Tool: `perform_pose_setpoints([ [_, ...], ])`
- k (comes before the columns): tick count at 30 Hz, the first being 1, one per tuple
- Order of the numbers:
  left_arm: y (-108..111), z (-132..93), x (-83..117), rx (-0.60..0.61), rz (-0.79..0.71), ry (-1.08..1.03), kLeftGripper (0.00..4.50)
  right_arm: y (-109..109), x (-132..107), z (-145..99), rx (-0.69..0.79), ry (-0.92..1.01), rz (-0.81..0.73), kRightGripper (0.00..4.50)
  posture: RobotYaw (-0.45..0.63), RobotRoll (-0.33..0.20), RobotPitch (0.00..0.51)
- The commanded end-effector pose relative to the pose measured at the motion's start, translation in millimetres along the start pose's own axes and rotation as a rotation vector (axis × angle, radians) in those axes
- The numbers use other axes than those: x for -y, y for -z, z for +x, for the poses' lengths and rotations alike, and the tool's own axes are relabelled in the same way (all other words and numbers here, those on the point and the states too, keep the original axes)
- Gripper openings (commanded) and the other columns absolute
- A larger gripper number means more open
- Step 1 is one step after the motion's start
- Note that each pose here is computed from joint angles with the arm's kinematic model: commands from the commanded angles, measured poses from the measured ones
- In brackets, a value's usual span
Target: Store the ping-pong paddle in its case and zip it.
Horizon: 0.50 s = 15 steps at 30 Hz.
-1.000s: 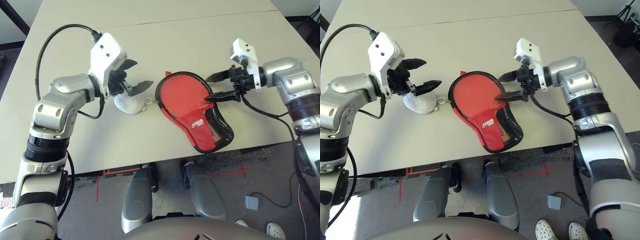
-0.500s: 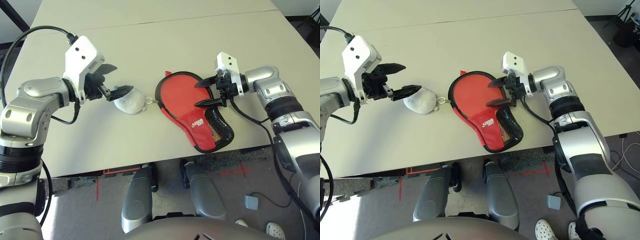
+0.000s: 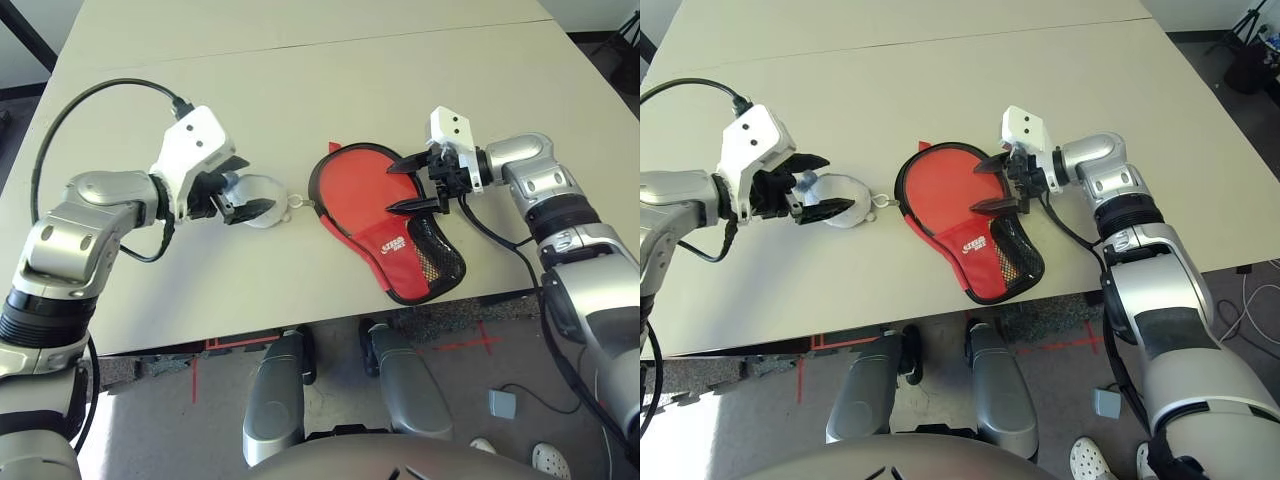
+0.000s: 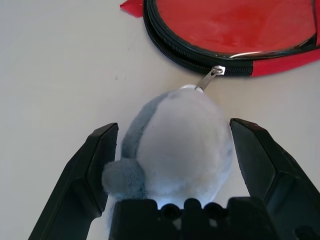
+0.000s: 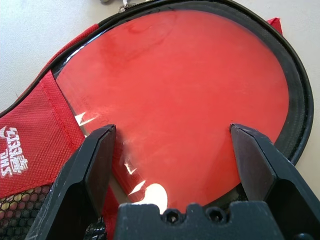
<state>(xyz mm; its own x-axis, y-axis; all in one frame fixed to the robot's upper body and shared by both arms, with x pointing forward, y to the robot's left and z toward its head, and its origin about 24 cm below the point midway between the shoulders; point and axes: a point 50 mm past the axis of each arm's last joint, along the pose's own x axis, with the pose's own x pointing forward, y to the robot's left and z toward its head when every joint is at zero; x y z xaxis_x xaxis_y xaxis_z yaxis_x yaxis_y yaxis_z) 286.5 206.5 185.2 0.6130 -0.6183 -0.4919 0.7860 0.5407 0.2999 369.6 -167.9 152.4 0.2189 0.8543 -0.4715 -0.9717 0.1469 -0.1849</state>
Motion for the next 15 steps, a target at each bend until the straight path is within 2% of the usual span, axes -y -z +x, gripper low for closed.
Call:
perform_pose_setpoints([
  [1, 4.5, 1.0, 2.4, -0.057, 0.038, 0.035, 4.5, 21.5, -8.0, 6.5, -0.065, -0.009, 0.064, 4.49, 0.07, 0.0, 0.263],
  [4, 8.2, 0.9, 3.1, -0.095, 0.048, 0.054, 3.86, 22.4, -8.8, 7.0, -0.064, -0.005, 0.065, 4.5, 0.07, 0.0, 0.263],
  [11, 7.0, -1.1, -4.4, -0.109, 0.092, 0.042, 1.25, 23.6, -9.6, 7.3, -0.065, 0.006, 0.065, 4.5, 0.06, 0.0, 0.263],
  [14, 2.4, -0.4, -9.9, -0.093, 0.113, 0.024, 0.41, 24.4, -10.6, 7.2, -0.072, 0.003, 0.056, 4.5, 0.06, 0.0, 0.263],
  [15, -1.3, 0.5, -14.0, -0.08, 0.127, 0.005, 0.24, 25.2, -12.7, 7.3, -0.078, -0.013, 0.039, 4.5, 0.06, 0.0, 0.263],
])
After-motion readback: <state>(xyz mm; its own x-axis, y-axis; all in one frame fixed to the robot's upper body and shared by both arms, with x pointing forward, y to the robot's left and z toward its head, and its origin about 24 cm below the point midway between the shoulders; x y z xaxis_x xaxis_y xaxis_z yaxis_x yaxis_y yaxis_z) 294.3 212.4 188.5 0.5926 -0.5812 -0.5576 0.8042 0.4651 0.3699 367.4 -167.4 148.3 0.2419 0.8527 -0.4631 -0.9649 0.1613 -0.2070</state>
